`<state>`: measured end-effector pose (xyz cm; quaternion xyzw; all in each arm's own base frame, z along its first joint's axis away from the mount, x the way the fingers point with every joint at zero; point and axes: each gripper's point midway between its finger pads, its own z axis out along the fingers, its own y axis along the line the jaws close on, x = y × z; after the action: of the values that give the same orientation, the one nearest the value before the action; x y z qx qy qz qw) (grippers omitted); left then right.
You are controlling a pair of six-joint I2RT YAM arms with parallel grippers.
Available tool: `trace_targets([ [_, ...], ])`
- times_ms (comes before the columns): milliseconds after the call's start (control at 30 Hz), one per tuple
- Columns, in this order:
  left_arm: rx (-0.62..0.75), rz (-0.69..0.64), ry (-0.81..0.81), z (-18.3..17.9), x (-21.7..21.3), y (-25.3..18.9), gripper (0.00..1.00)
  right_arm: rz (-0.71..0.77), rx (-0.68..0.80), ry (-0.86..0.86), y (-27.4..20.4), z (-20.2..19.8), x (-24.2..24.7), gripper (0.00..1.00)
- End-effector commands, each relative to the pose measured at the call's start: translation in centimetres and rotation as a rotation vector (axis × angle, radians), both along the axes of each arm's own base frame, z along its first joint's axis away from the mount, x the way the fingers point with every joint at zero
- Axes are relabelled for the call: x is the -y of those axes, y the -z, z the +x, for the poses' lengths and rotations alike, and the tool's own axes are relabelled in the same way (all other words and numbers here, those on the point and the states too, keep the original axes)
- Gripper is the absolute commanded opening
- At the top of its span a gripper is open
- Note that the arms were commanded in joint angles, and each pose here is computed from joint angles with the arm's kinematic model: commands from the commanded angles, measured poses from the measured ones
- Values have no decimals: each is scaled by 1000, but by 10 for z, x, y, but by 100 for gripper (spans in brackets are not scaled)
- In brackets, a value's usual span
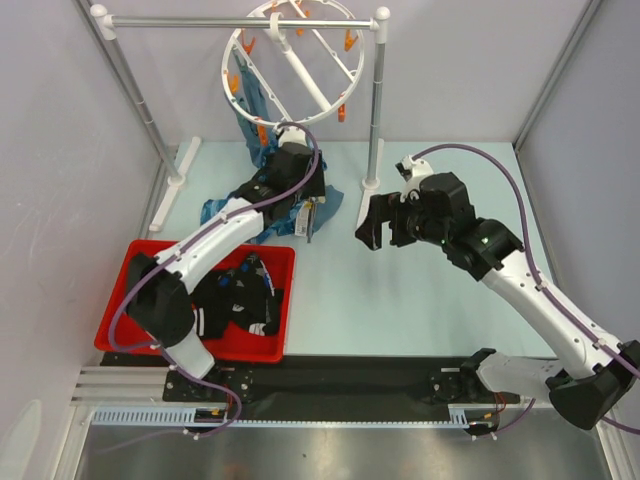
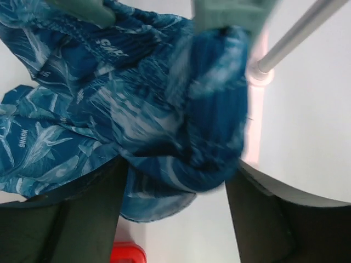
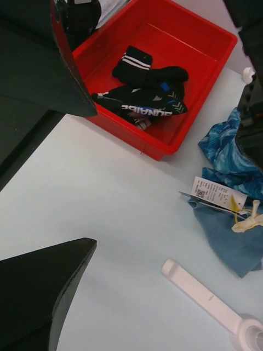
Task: Clip the socks to the hanger
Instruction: Rotate the hanger at the clothesline.
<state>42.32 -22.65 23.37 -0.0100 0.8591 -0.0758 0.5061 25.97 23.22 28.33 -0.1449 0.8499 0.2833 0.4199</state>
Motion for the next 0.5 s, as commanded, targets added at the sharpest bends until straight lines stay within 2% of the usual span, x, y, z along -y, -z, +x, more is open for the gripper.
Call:
trace_targets([
  [0, 41, 2, -39, 21, -13, -16, 72, 26, 70, -22, -28, 9, -1, 100],
  [67, 18, -37, -38, 27, -21, -9, 62, 30, 71, -20, -31, 17, -4, 100],
  [100, 13, -53, -28, 28, -21, -7, 47, 28, 68, -20, -31, 20, -5, 100],
  [167, 5, -70, -22, 31, -24, -1, 38, 25, 65, -23, -29, 28, -10, 100],
  [200, -4, -67, -30, 33, -29, 1, 26, 29, 73, -18, -33, 32, -11, 100],
  [300, -19, -59, -44, 34, -42, 4, 6, 35, 85, -7, -37, 47, -17, 100],
  [467, -16, -77, -105, 28, -78, -9, 0, 59, 110, -35, -48, 69, -34, 100],
])
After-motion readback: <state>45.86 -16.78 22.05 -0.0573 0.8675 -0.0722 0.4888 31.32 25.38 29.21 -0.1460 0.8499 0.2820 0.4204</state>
